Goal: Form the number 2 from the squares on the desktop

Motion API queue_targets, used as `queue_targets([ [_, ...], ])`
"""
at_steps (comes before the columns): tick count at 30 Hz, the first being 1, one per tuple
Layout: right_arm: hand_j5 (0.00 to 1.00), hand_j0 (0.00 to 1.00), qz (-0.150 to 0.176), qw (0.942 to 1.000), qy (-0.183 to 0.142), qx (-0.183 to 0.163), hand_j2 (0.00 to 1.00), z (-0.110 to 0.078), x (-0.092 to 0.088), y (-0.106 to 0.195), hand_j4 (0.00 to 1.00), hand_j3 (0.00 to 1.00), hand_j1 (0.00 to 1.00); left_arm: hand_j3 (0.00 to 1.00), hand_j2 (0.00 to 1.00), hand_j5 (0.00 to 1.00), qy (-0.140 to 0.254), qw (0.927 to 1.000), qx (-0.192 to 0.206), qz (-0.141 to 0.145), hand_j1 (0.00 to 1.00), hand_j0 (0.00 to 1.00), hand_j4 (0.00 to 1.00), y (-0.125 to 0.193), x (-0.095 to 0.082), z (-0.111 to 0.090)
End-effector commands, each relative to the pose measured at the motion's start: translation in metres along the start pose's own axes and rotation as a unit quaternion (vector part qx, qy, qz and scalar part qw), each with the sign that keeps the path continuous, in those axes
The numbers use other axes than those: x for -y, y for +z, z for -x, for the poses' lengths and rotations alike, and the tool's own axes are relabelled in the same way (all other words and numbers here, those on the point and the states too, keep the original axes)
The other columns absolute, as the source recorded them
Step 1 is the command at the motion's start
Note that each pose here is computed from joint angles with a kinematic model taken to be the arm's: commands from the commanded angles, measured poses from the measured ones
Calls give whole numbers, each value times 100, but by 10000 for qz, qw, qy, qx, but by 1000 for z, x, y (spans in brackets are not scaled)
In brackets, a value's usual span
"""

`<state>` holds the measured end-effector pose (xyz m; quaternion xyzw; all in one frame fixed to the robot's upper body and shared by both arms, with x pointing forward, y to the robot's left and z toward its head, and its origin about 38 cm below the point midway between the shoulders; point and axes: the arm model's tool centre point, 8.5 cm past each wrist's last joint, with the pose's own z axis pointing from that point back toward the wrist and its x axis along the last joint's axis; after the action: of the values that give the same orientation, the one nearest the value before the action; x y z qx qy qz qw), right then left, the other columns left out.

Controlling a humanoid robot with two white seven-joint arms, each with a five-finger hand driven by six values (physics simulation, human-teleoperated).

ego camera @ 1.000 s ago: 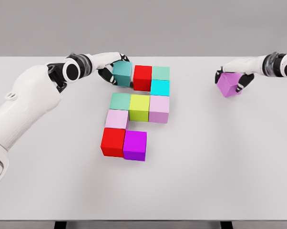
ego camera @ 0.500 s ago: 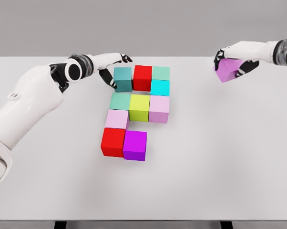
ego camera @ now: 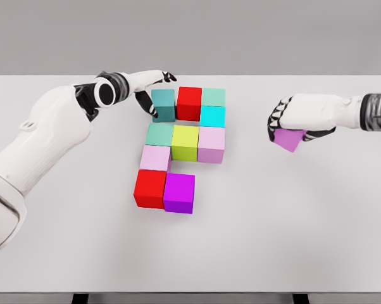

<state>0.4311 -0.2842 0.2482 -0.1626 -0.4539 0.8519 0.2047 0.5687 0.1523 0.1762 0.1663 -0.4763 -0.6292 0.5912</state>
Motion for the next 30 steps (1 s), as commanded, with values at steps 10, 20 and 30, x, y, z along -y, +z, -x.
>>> queue_targets([
  [10, 56, 56, -104, 9949, 445, 901, 56, -69, -3, -15, 56, 56, 56, 95, 95, 95, 46, 9998, -107, -130, 95, 95, 95, -4, -5, 2],
  [20, 56, 56, -29, 9882, 359, 1487, 56, -96, -2, -48, 56, 56, 56, 95, 95, 95, 66, 9999, -75, -133, 95, 95, 95, -7, -6, -3],
  [30, 57, 57, 44, 9821, 346, 1850, 57, -109, 12, -60, 57, 57, 57, 100, 100, 100, 11, 9991, -342, -239, 100, 100, 100, 15, -22, 44],
])
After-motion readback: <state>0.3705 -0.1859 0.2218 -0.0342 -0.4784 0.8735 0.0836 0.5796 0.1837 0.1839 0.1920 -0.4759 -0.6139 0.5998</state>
